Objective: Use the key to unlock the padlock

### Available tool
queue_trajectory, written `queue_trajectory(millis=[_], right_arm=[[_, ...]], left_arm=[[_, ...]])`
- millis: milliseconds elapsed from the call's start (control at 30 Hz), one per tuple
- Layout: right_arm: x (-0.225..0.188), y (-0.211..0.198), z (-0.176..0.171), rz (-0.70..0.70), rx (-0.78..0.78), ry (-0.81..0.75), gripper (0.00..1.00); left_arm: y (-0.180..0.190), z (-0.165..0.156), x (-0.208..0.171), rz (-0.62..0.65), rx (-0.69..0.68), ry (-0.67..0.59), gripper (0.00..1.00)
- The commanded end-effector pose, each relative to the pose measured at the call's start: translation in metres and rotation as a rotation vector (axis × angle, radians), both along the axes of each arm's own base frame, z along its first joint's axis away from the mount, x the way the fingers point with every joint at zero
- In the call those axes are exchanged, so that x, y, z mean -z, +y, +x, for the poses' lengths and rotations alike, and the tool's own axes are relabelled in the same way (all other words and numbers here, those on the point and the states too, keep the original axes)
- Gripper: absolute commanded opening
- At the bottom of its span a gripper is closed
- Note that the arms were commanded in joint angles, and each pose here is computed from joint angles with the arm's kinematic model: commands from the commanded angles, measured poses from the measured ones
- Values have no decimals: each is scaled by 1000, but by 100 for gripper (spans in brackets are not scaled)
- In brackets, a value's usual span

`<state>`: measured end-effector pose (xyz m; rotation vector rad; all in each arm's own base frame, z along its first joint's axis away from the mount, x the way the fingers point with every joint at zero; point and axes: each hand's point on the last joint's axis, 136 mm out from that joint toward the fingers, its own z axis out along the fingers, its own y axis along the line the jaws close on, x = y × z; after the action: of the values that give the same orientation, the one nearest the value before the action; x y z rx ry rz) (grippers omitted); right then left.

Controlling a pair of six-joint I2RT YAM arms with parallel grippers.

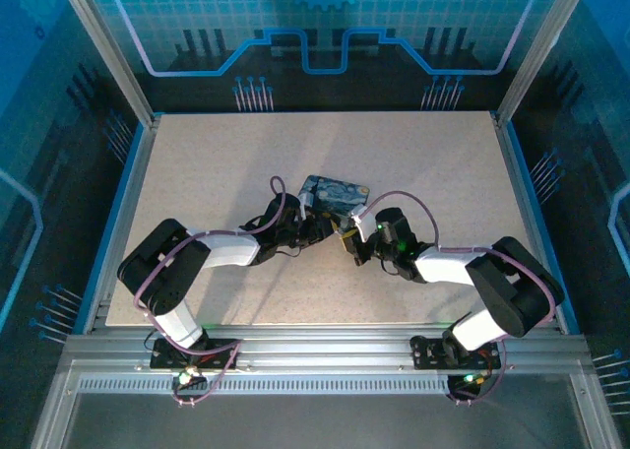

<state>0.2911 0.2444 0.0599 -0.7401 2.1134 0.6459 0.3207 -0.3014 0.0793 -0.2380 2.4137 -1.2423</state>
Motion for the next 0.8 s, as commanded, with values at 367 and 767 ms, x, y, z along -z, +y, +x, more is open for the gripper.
queue_trajectory(millis=[367,767], right_arm=[[-12,6,11,60,17,-21,0],[12,-8,-5,17,37,39,0]], left_arm=[[-11,-6,-21,-62,46,-35,10],[-10,-6,-23,-54,41,-45,10]])
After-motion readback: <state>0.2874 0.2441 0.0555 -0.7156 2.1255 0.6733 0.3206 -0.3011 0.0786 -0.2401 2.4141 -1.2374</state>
